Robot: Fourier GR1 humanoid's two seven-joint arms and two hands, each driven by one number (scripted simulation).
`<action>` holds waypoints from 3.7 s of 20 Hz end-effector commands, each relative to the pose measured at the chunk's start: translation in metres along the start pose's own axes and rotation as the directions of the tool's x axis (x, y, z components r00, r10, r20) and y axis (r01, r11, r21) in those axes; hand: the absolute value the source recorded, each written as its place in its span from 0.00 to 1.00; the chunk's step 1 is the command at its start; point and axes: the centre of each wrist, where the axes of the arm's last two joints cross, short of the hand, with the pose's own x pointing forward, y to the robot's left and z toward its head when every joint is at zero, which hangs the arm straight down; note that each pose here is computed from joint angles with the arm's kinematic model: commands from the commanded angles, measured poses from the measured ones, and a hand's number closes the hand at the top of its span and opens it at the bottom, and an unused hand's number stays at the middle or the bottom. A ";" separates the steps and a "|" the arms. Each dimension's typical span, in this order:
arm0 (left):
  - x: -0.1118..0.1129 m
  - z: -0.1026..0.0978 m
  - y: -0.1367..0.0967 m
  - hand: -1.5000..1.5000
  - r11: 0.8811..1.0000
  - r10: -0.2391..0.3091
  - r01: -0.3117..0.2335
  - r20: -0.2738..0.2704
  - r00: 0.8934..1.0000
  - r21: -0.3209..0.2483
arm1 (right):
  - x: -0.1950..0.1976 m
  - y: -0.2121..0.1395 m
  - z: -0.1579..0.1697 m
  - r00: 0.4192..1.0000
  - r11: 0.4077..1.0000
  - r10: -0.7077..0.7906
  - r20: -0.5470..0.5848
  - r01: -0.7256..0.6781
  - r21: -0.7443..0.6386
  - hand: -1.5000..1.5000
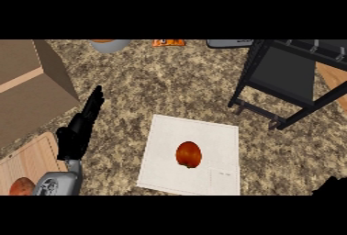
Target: Pick the squash from the placemat and place it in the tiered shelf
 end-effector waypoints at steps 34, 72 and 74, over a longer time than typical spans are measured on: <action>0.000 -0.008 -0.020 0.50 0.996 -0.005 0.007 0.024 1.000 -0.084 | 0.046 -0.257 0.046 0.988 0.744 0.135 -0.082 -0.155 -0.650 1.00; 0.007 -0.017 -0.027 0.50 0.998 0.003 0.000 0.042 0.999 -0.068 | -0.085 -0.245 -0.090 0.976 0.600 0.083 -0.203 -0.211 -0.771 0.00; 0.014 -0.002 -0.032 0.50 0.995 -0.012 0.016 0.044 0.999 -0.094 | -0.096 -0.260 -0.053 0.965 0.596 0.065 -0.253 -0.241 -0.766 0.00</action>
